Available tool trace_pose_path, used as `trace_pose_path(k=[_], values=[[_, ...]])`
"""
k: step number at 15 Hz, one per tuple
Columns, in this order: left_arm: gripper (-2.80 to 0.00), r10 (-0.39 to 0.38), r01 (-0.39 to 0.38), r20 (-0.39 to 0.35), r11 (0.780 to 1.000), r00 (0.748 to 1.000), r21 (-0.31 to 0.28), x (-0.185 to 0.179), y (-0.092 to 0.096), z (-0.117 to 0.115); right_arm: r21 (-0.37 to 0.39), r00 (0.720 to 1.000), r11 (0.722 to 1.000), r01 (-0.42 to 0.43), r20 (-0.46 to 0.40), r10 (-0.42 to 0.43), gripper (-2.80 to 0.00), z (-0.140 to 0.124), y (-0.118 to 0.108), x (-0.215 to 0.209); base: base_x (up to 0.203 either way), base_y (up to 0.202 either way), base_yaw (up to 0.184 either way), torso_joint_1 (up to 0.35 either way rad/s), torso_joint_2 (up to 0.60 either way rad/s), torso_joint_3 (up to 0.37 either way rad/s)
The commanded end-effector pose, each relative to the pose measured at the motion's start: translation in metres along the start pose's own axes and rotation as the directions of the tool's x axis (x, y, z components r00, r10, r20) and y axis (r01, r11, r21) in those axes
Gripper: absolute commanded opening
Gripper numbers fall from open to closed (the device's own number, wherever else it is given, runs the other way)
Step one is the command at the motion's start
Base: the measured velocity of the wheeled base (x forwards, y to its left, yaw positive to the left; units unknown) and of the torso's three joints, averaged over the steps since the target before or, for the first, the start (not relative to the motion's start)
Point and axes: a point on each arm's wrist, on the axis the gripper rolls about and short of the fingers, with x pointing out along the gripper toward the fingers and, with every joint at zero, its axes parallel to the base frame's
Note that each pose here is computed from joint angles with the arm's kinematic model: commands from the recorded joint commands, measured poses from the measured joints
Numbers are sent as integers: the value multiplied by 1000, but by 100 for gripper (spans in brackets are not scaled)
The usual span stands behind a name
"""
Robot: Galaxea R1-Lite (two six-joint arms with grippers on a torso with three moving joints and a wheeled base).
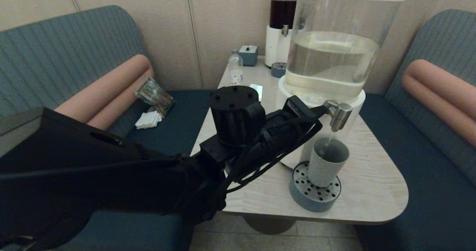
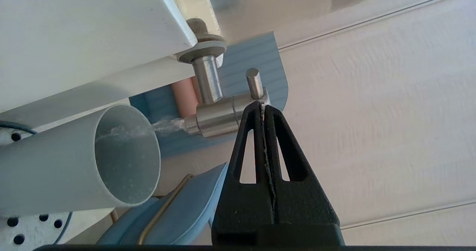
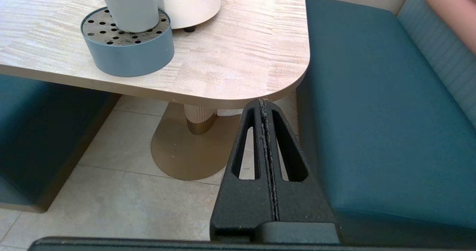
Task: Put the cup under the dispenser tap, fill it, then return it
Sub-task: Turn off the faucet
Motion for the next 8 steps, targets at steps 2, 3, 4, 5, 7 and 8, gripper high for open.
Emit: trace_pose_path(k=[2, 3, 4, 5, 7, 8], values=[[-280, -11, 11, 6, 1000, 1000, -5, 6, 3, 0, -1, 1000, 1000, -1, -3, 1, -280, -1, 0, 0, 0, 0, 0, 0, 0, 0], [-280, -14, 14, 7, 1000, 1000, -5, 6, 2, 0, -1, 1000, 1000, -1, -3, 1, -280, -1, 0, 0, 0, 0, 0, 0, 0, 0], [-280, -17, 17, 6, 1000, 1000, -4, 7, 2, 0, -1, 1000, 1000, -1, -2, 1, -280, -1, 0, 0, 0, 0, 0, 0, 0, 0], [-280, -16, 16, 6, 1000, 1000, -4, 8, 3, 0, -1, 1000, 1000, -1, -2, 1, -280, -1, 0, 0, 0, 0, 0, 0, 0, 0], [-280, -21, 21, 11, 1000, 1000, -3, 11, 4, 0, -1, 1000, 1000, -1, -3, 1, -280, -1, 0, 0, 0, 0, 0, 0, 0, 0], [-280, -18, 18, 10, 1000, 1000, -4, 12, 5, 0, -1, 1000, 1000, -1, -1, 1, -280, -1, 0, 0, 0, 0, 0, 0, 0, 0]])
